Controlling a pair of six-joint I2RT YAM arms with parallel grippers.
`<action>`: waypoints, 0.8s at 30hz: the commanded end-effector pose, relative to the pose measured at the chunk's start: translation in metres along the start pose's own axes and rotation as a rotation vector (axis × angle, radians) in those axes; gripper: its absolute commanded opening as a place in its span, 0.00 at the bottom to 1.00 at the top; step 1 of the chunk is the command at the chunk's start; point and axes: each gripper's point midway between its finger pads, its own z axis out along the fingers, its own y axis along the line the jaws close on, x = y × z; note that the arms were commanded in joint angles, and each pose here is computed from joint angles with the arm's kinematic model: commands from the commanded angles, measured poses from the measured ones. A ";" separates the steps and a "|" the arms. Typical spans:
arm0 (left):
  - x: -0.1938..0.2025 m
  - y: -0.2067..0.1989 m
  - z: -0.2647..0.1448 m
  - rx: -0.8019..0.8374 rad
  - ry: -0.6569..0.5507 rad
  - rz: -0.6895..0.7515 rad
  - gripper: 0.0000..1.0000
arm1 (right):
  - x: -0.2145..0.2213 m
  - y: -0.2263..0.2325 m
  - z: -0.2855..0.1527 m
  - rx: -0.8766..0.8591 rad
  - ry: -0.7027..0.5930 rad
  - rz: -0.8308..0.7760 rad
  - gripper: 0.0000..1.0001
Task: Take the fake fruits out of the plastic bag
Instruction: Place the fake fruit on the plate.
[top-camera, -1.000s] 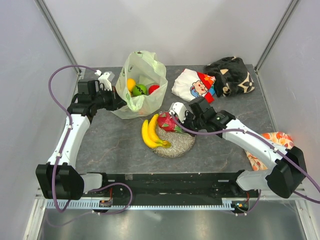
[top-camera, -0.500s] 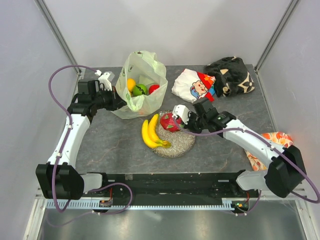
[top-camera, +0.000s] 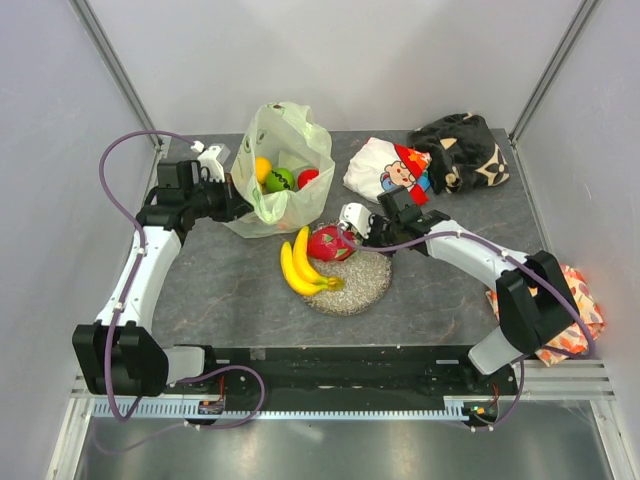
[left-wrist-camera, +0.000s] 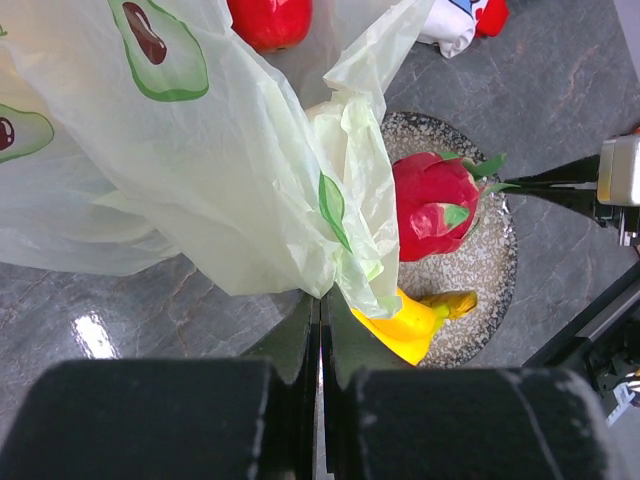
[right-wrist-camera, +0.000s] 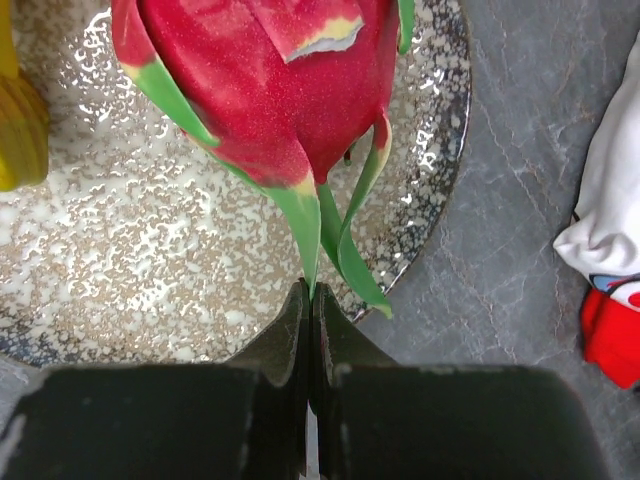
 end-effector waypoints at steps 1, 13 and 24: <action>-0.007 0.005 0.000 -0.021 -0.014 0.017 0.02 | -0.025 0.001 0.001 -0.068 -0.074 -0.049 0.00; -0.004 0.007 0.005 -0.015 -0.005 0.006 0.01 | -0.020 0.078 -0.015 -0.267 -0.074 -0.198 0.00; -0.003 0.006 0.007 -0.005 -0.004 -0.004 0.02 | -0.024 0.069 -0.006 -0.245 -0.044 -0.136 0.51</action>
